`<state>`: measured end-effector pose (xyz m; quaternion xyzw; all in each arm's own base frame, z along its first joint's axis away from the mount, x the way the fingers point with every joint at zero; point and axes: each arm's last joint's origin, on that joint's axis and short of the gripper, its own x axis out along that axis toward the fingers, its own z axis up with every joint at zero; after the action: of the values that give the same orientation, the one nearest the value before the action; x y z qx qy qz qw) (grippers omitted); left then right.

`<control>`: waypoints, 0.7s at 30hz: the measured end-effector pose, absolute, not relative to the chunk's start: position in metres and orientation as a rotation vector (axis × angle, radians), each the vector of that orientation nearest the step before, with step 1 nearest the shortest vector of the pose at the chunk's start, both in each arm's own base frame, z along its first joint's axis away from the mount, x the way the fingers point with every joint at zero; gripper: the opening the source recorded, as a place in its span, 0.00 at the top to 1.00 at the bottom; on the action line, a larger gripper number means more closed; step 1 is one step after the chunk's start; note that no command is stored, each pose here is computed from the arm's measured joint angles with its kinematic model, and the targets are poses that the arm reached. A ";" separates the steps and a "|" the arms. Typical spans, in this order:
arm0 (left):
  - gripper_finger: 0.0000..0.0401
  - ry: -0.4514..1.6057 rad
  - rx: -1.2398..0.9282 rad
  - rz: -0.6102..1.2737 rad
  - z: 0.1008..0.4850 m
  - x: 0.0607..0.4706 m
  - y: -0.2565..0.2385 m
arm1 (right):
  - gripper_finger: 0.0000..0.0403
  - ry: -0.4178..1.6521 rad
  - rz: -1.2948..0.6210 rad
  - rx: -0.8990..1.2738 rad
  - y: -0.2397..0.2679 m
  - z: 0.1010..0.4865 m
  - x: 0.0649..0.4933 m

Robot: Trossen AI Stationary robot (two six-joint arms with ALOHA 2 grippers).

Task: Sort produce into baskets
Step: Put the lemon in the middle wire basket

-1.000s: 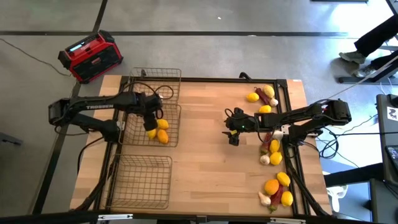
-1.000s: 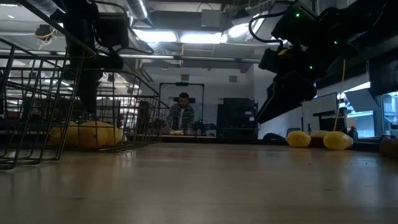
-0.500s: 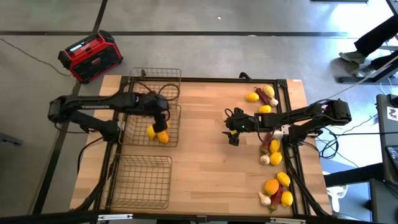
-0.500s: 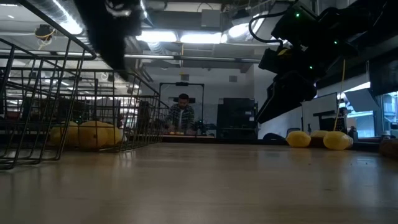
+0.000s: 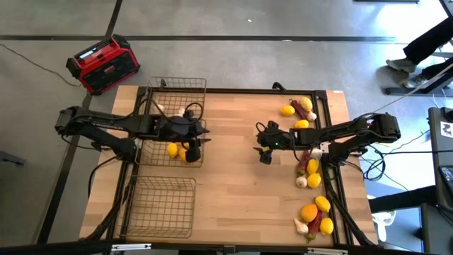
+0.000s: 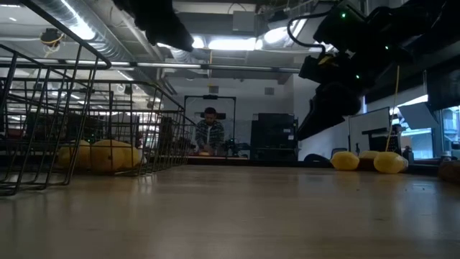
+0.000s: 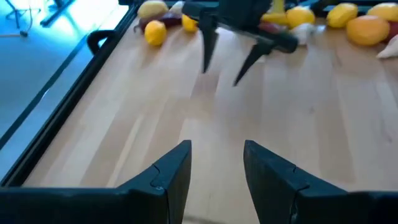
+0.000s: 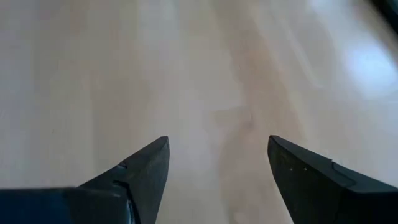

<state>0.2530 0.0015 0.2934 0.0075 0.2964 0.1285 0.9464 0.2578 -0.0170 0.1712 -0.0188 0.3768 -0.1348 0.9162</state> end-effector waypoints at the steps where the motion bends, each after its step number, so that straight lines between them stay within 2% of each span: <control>1: 0.64 0.597 0.016 0.257 0.294 0.254 0.000 | 0.33 0.774 -0.298 -0.047 -0.018 0.174 0.258; 11: 0.64 0.577 0.020 0.234 0.279 0.277 -0.007 | 0.33 0.879 -0.615 -0.189 -0.037 0.212 0.242; 21: 0.64 0.641 0.031 0.235 0.256 0.295 -0.008 | 0.33 0.998 -0.808 0.040 -0.101 0.213 0.208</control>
<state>0.2946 -0.0079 0.2562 0.0151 0.3142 0.1153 0.9422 0.2077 -0.1011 0.2131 0.0185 0.4654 -0.3767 0.8007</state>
